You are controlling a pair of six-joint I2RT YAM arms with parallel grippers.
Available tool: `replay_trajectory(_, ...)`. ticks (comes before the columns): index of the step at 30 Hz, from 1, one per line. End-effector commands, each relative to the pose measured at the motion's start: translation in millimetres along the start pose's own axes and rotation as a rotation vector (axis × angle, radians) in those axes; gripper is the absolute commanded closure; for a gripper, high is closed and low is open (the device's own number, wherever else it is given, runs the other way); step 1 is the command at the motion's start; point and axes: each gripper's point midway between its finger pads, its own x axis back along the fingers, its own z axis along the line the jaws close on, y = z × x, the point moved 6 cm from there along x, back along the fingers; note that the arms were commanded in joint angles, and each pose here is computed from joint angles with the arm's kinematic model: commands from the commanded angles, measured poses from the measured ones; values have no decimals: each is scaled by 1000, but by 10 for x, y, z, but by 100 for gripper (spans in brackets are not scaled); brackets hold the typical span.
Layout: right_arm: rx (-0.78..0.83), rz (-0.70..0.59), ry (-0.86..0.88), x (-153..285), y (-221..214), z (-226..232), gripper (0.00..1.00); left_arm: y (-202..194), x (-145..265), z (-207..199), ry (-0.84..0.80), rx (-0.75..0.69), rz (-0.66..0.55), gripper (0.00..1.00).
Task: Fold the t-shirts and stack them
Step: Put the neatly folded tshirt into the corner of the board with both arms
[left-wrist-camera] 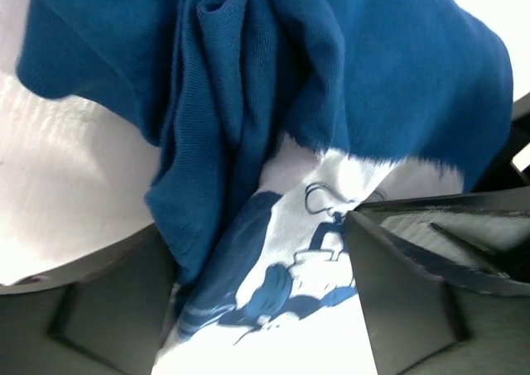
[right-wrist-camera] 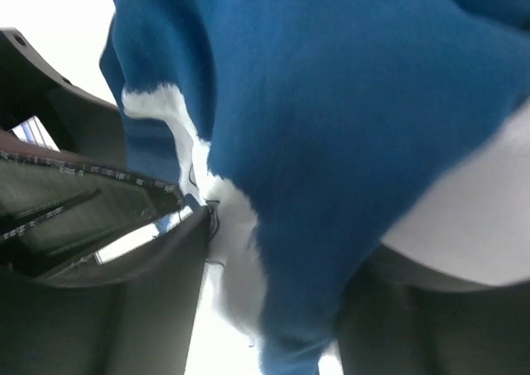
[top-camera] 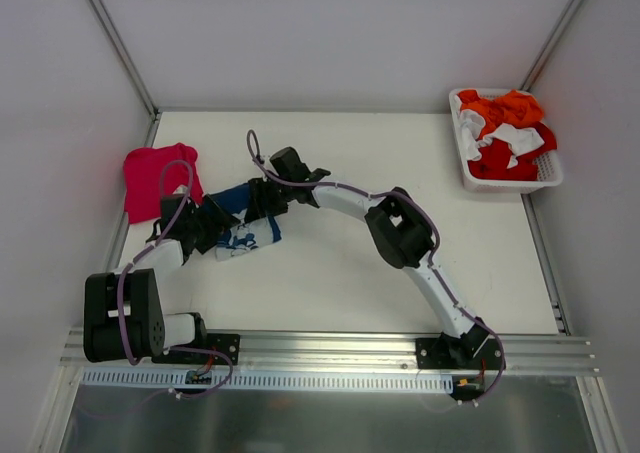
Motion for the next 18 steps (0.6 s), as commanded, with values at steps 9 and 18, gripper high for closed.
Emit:
replay_trajectory(9,-9,76,7,-103,-225,91,99,48,-53,62,88,-29,4,100)
replay_trajectory(18,72,20,20,106,-33,473,99,172,210,-124,200,-142,-122,100)
